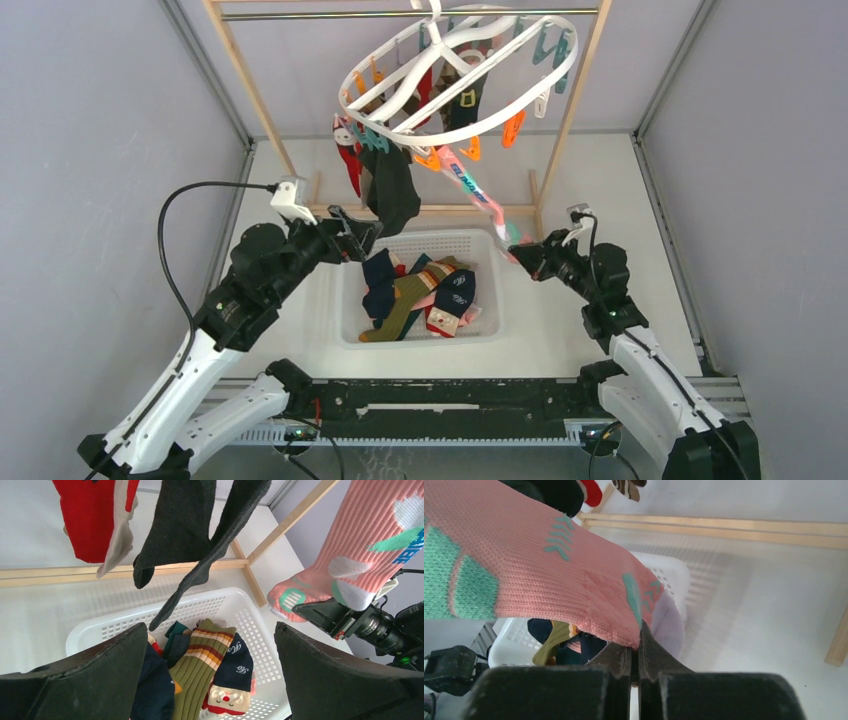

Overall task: Remove the socks clipped to the hanger
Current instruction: Remove the sock from the hanger.

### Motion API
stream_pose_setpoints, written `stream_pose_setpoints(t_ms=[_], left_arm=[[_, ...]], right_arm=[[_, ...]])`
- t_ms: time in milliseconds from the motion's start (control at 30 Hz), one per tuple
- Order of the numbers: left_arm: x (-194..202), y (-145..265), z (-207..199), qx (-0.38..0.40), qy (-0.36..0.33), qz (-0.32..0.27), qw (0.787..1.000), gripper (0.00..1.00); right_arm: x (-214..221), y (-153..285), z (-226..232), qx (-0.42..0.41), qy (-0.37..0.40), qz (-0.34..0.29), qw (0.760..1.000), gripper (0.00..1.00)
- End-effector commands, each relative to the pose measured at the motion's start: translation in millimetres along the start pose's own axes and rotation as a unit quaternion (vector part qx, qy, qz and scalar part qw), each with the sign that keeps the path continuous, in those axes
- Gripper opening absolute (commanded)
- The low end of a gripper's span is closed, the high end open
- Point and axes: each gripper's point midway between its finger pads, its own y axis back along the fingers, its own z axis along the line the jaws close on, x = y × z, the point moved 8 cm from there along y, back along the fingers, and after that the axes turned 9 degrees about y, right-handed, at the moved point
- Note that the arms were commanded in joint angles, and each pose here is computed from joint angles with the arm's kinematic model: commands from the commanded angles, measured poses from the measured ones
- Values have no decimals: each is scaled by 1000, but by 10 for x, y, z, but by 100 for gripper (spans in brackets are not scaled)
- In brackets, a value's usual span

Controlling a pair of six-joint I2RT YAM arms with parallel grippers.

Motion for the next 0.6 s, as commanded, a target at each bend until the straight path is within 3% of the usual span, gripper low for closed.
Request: stream_pose_setpoints(t_ms=[0,233,567], left_arm=[[-154,87,-110,19,3,-29,999,100],[-156,102,-123,21,5,-31,999,100],[-259,84,-281,57,15,-45,997,100]], right_arm=[[-154,50,-39,-2,-17,-36,999,0],[-213,58,-144,-7,-60,-42,997,0],[-87,-88,-194,-34,-99,-3,994,0]])
